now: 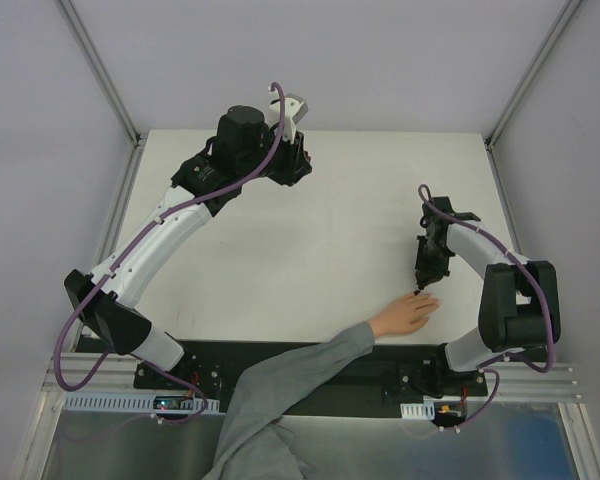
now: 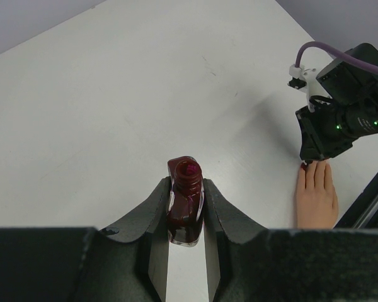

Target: Paint the nails

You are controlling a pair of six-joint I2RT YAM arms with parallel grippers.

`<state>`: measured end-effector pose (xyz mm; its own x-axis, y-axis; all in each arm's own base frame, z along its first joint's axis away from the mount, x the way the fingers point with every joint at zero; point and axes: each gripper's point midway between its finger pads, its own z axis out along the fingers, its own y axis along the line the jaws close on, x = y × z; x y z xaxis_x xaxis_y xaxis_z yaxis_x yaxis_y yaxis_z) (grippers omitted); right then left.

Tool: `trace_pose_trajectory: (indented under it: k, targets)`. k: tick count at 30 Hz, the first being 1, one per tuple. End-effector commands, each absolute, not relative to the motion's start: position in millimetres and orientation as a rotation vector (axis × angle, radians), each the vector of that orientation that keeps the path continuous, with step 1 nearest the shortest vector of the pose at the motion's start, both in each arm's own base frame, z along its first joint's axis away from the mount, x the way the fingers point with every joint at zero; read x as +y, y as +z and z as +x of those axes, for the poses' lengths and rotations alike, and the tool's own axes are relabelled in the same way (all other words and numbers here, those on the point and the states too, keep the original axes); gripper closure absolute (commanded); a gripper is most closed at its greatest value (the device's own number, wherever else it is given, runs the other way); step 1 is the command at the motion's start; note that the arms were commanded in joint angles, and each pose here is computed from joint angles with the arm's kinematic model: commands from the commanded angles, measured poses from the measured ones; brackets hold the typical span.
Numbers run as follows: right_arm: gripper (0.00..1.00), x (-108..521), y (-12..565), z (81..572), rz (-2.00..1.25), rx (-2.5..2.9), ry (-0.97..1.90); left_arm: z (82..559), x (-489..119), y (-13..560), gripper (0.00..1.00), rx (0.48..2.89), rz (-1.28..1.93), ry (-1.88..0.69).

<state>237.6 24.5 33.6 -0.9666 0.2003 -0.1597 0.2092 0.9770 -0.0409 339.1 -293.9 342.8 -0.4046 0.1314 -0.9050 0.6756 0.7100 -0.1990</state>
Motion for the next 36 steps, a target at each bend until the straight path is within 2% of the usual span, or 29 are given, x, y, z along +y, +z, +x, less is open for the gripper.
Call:
trace_pose_trajectory:
  k: [1, 12, 36]
  targets:
    - [1.0, 19, 42, 244, 0.342, 2.942, -0.106, 333, -291, 367, 1.0, 1.846, 0.621, -0.688]
    - [1.0, 13, 45, 259, 0.361, 2.918, -0.123, 334, -290, 365, 1.0, 1.851, 0.62, -0.683]
    - [1.0, 29, 41, 251, 0.3, 2.95, -0.072, 332, -288, 364, 1.0, 1.849, 0.618, -0.677]
